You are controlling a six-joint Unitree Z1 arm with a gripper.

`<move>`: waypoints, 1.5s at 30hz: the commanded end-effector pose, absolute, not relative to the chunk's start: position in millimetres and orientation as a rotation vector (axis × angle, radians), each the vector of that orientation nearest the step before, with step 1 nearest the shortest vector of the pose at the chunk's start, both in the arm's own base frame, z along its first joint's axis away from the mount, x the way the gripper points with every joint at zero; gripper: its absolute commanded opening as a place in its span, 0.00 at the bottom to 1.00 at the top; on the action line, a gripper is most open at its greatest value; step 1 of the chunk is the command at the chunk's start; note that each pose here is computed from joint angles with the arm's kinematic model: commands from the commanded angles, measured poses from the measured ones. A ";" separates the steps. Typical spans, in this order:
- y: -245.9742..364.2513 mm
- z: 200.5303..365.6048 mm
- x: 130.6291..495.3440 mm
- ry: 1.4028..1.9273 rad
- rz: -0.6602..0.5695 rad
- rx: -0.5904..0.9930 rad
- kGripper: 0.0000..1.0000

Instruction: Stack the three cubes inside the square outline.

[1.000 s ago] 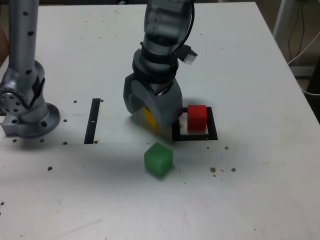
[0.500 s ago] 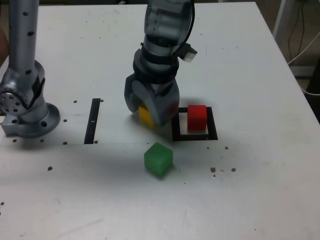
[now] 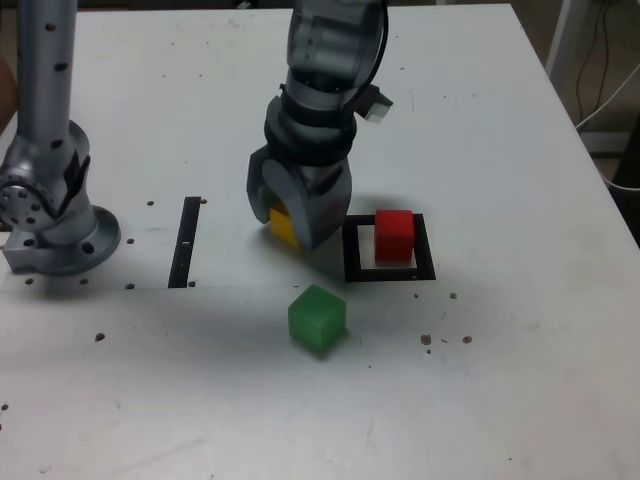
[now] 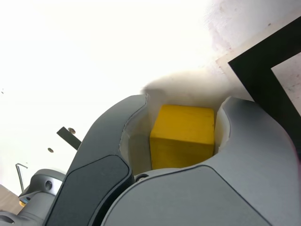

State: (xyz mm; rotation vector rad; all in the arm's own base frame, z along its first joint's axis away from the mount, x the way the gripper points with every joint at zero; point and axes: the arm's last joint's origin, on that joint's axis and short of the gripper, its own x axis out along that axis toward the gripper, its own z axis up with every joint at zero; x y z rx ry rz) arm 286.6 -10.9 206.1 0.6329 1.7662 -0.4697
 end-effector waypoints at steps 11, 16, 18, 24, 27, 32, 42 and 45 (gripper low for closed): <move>-11.7 245.2 288.6 1.749 -0.425 0.596 0.38; -13.4 269.1 297.8 1.736 -0.397 0.549 0.38; -13.8 277.9 301.0 1.734 -0.374 0.526 0.38; -15.5 297.9 311.7 1.737 -0.297 0.432 0.38; -17.4 301.7 320.0 1.734 -0.267 0.368 0.38; -20.4 300.1 334.5 1.729 -0.203 0.256 0.38; -23.4 290.9 358.7 1.727 -0.104 0.132 0.38; -23.8 288.6 363.5 1.727 -0.103 0.126 0.38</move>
